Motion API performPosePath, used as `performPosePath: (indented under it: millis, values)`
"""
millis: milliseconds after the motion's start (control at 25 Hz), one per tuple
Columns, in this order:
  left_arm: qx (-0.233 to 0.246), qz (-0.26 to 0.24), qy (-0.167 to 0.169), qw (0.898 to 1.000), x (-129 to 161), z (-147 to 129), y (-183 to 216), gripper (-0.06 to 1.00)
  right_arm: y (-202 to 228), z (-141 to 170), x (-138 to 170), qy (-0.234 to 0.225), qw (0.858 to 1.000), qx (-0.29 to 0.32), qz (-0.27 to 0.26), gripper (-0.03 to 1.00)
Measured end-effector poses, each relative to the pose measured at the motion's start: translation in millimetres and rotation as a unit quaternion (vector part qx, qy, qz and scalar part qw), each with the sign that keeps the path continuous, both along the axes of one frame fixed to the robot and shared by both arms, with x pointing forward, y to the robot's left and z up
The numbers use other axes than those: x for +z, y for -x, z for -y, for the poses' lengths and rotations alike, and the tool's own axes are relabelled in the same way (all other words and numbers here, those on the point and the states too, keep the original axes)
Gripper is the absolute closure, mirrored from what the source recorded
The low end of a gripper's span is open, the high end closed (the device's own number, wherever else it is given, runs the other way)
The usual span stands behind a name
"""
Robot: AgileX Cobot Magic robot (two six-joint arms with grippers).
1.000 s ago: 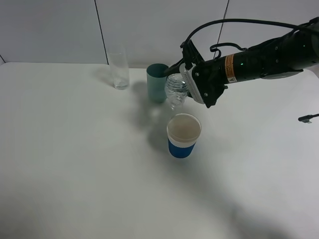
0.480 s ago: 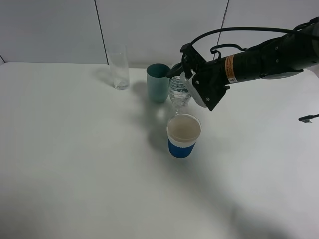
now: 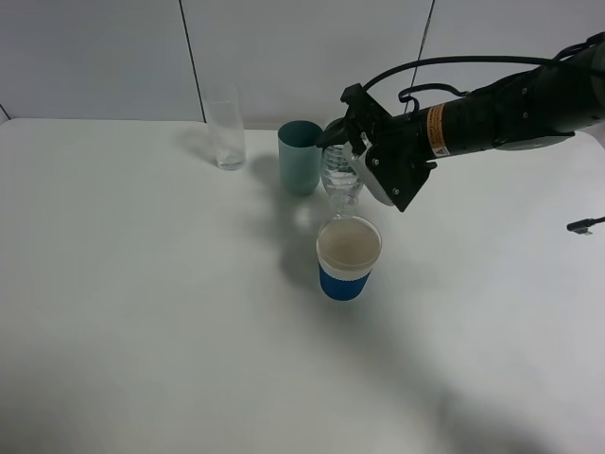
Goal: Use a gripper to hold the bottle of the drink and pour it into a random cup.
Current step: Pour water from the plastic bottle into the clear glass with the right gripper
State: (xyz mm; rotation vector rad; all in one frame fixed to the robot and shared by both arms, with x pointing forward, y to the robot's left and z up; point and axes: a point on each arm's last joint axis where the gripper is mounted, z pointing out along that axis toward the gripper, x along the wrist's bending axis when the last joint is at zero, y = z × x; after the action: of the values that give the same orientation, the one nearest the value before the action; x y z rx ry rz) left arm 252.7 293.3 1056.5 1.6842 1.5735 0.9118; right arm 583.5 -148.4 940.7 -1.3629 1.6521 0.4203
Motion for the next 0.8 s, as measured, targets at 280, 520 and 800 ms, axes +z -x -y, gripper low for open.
performPosePath:
  millis: [280,520,800]
  values:
    - [0.0,0.0,0.0,1.0,0.0,0.0,0.0,-0.05,-0.4,0.0,0.3,0.005,1.0,0.005,0.012,0.4]
    - [0.0,0.0,0.0,1.0,0.0,0.0,0.0,-0.05,-1.1,0.0,0.9,0.005,1.0,0.006,0.019,0.4]
    - [0.0,0.0,0.0,1.0,0.0,0.0,0.0,-0.05,-1.5,0.0,1.2,0.01,0.999,0.012,0.033,0.4]
